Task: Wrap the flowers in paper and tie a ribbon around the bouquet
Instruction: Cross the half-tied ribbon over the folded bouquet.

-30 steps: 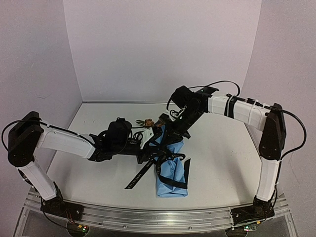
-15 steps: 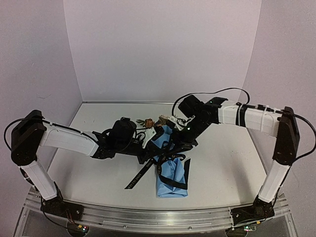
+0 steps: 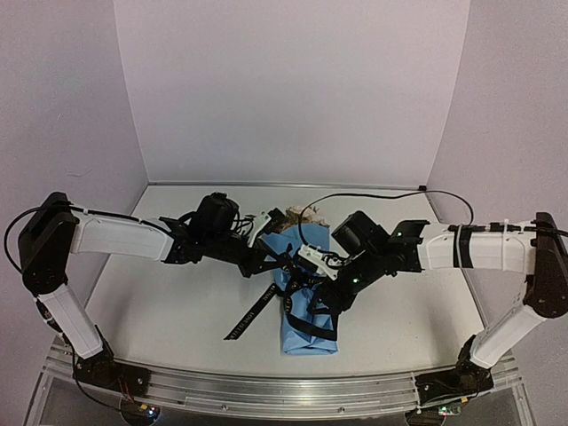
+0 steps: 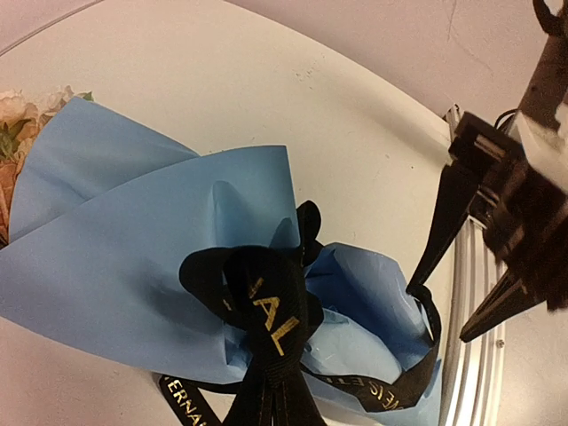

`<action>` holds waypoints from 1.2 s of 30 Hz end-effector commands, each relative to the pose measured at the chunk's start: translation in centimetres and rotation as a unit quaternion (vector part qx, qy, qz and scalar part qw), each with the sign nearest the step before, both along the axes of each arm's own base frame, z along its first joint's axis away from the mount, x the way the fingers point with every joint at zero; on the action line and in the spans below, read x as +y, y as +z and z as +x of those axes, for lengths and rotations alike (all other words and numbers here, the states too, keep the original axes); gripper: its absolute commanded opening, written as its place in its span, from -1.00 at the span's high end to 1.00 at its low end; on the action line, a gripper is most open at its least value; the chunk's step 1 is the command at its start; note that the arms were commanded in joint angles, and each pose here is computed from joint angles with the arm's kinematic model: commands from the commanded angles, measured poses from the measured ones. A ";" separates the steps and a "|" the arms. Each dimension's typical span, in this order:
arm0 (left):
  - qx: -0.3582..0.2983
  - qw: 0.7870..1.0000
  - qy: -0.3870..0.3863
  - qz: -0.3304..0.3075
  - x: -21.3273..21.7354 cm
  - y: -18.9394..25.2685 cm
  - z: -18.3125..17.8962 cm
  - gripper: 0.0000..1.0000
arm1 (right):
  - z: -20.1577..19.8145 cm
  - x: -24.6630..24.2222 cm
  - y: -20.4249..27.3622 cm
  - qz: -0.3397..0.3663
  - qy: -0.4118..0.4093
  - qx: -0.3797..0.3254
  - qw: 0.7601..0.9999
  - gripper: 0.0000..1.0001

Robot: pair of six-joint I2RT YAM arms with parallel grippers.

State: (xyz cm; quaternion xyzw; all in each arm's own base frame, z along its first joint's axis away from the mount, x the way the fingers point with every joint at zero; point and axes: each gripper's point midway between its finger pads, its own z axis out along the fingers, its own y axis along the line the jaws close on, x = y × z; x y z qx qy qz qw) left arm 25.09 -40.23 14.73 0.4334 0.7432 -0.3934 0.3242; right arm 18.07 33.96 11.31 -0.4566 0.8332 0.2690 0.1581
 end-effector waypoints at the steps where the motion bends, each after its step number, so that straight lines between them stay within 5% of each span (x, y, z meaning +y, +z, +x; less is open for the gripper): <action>1: 0.033 0.999 -0.012 -0.020 0.3 2.1 0.0 1.00 | 0.3 1.4 -0.6 -0.005 0.065 -0.085 0.994 0.12; 18: 0.038 0.999 0.001 -0.013 0.7 1.9 1.2 1.00 | -3.0 0.3 -5.3 -0.125 0.122 -0.137 0.975 0.11; 20: 0.036 0.999 0.002 -0.014 0.8 2.0 1.4 1.00 | -2.7 0.1 -5.2 -0.132 0.114 -0.142 0.974 0.26; 25: 0.044 0.999 0.005 0.003 1.4 1.0 1.3 1.00 | -2.5 0.2 -3.1 -0.125 0.102 -0.147 0.976 1.00; 36: 0.032 0.999 0.008 0.001 2.3 0.8 1.4 1.00 | -1.9 -1.0 1.6 -0.143 0.096 -0.155 0.973 1.00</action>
